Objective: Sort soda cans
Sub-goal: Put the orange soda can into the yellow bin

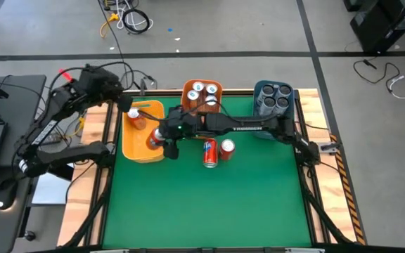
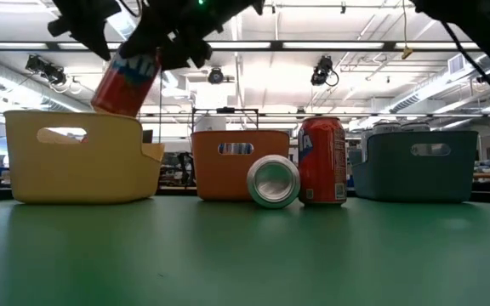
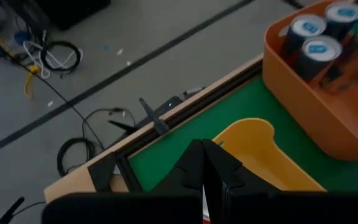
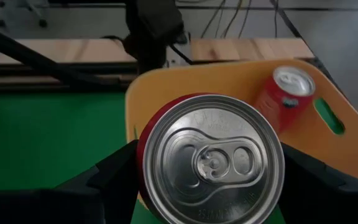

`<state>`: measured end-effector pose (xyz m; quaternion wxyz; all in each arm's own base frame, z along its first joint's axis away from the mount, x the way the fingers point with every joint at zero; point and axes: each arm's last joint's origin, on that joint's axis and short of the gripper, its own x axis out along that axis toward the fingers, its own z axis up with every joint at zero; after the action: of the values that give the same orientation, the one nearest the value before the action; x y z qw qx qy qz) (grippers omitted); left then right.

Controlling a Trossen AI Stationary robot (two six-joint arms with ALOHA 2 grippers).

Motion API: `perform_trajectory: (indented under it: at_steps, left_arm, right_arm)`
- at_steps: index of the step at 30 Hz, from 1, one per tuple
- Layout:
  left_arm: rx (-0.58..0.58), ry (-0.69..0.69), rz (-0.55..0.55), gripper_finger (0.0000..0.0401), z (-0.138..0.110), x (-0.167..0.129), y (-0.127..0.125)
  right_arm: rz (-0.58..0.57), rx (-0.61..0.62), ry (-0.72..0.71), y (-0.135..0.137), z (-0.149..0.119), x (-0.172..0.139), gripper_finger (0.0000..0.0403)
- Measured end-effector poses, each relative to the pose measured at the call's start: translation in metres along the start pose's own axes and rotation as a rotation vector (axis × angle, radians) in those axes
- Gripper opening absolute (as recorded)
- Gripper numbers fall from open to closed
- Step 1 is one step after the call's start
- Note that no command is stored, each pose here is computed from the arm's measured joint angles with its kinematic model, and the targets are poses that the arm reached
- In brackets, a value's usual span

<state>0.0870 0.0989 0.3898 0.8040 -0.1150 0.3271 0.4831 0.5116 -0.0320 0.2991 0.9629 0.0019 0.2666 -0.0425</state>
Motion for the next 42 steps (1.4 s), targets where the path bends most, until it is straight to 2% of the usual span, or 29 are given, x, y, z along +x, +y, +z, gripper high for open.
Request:
perform_trajectory:
  at_steps: [3,9,13,24,33,36,38,42]
  left_arm:
    - [-0.009,-0.031,-0.035,0.0000,-0.004,-0.010,0.002]
    - [-0.015,-0.059,-0.058,0.0000,-0.007,-0.018,0.004]
    - [-0.013,-0.057,-0.101,0.0000,-0.007,-0.018,0.002]
    - [-0.013,-0.056,-0.122,0.0000,-0.007,-0.017,0.002]
    - [-0.012,-0.052,-0.141,0.0000,-0.007,-0.018,0.001]
    - [-0.012,-0.052,-0.156,0.0000,-0.007,-0.018,0.001]
    - [-0.012,-0.052,-0.157,0.0000,-0.007,-0.018,0.001]
    - [-0.015,-0.052,-0.157,0.0000,-0.007,-0.018,0.001]
  right_arm:
    - [0.002,0.002,0.018,-0.001,0.001,0.007,0.0290]
    - [0.033,0.003,0.163,-0.002,-0.025,0.031,0.0290]
    - [0.048,0.006,0.194,0.000,-0.023,0.024,0.0290]
    - [0.074,-0.011,0.336,0.013,-0.033,0.014,0.0290]
    - [0.119,-0.038,0.495,0.050,-0.048,0.005,0.0290]
    - [0.134,-0.055,0.492,0.061,-0.049,0.004,0.0290]
    - [0.100,-0.067,0.455,0.063,-0.046,0.005,0.0290]
    - [0.001,-0.051,0.397,0.041,-0.037,0.007,0.0290]
